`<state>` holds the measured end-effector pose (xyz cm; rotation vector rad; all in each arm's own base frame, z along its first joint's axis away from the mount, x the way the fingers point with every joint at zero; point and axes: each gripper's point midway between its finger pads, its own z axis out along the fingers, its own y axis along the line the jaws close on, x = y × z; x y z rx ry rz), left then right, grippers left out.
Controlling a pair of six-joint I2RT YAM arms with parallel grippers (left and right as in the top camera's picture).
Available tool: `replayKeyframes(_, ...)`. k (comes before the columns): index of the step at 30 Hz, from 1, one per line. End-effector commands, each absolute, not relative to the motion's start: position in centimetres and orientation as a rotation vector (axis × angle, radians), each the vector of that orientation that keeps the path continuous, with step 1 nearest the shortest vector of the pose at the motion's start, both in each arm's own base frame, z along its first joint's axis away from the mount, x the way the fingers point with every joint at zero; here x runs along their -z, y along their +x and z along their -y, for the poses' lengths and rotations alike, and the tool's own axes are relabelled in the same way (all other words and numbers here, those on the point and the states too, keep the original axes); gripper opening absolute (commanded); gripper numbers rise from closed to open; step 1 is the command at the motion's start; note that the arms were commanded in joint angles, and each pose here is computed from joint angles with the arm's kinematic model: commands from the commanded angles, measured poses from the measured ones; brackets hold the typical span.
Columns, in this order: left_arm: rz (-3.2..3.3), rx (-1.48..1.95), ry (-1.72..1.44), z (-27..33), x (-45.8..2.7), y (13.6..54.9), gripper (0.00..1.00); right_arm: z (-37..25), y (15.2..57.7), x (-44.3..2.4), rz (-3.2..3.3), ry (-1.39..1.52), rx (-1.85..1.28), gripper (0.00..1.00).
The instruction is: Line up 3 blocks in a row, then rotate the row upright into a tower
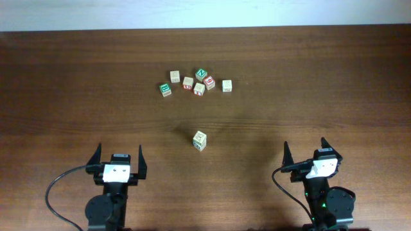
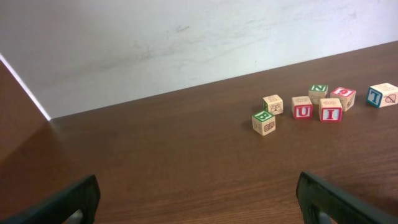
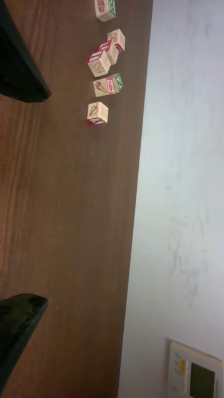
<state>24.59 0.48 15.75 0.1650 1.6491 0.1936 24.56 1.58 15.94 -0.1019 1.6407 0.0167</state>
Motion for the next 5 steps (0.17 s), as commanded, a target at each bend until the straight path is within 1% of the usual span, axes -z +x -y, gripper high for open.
replayKeyframes(1, -1.643, -0.198, 0.184, -0.37, -15.63, 24.59, 0.99, -1.53, 24.57, -15.65, -1.643, -0.100, -0.018, 0.98)
replayKeyframes(5, -1.643, -0.198, 0.184, -0.37, -15.63, 24.59, 0.99, -1.53, 24.57, -15.65, -1.643, -0.100, -0.018, 0.98)
